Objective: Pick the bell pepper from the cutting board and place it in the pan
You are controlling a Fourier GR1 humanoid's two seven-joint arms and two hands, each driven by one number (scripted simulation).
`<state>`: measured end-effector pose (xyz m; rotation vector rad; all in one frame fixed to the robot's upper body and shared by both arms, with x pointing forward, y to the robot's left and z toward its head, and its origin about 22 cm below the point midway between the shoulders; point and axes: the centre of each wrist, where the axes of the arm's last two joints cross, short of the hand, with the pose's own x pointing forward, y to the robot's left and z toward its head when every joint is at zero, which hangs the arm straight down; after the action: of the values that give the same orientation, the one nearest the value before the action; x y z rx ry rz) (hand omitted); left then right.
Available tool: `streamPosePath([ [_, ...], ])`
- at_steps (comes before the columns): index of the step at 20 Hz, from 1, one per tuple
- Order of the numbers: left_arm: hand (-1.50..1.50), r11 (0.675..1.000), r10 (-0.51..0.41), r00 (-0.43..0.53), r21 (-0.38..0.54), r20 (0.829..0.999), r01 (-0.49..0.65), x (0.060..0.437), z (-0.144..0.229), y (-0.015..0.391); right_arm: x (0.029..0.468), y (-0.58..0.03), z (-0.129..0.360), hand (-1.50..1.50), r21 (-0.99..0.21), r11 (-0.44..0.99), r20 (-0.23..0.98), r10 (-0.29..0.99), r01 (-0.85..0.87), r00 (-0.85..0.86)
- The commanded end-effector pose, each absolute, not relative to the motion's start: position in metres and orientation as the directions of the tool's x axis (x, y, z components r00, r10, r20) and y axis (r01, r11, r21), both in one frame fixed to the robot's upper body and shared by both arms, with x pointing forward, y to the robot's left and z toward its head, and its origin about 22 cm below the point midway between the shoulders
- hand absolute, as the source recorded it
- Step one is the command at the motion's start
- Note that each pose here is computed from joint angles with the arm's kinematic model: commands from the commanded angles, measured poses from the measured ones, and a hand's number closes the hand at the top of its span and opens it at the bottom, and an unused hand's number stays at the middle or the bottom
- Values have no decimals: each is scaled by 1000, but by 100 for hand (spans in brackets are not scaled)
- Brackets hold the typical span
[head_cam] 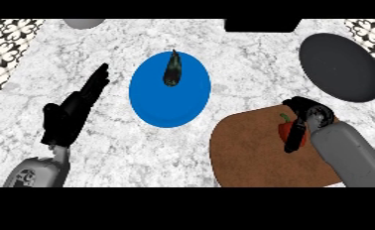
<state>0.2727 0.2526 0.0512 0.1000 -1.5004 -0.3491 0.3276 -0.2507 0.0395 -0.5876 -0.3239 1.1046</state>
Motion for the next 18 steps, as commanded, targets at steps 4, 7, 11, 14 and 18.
streamPosePath([
  [4, 0, 945, -285, 37, 274, 958, 180, 274, 52, 244, 310, -254, 18, 150, -503, 280, -76, 928, -818, 364],
  [7, 0, 949, -280, 32, 272, 959, 159, 276, 44, 259, 306, -237, 8, 150, -492, 268, -92, 930, -828, 356],
  [11, 0, 944, -296, 38, 286, 954, 166, 257, 53, 241, 325, -234, 22, 150, -540, 302, -50, 920, -785, 389],
  [14, 0, 944, -288, 37, 277, 957, 178, 270, 46, 251, 323, -235, 44, 150, -620, 265, -53, 925, -738, 376],
  [18, 0, 946, -283, 48, 271, 958, 177, 269, 56, 251, 311, -213, 62, 150, -752, 293, 66, 925, -590, 375],
])
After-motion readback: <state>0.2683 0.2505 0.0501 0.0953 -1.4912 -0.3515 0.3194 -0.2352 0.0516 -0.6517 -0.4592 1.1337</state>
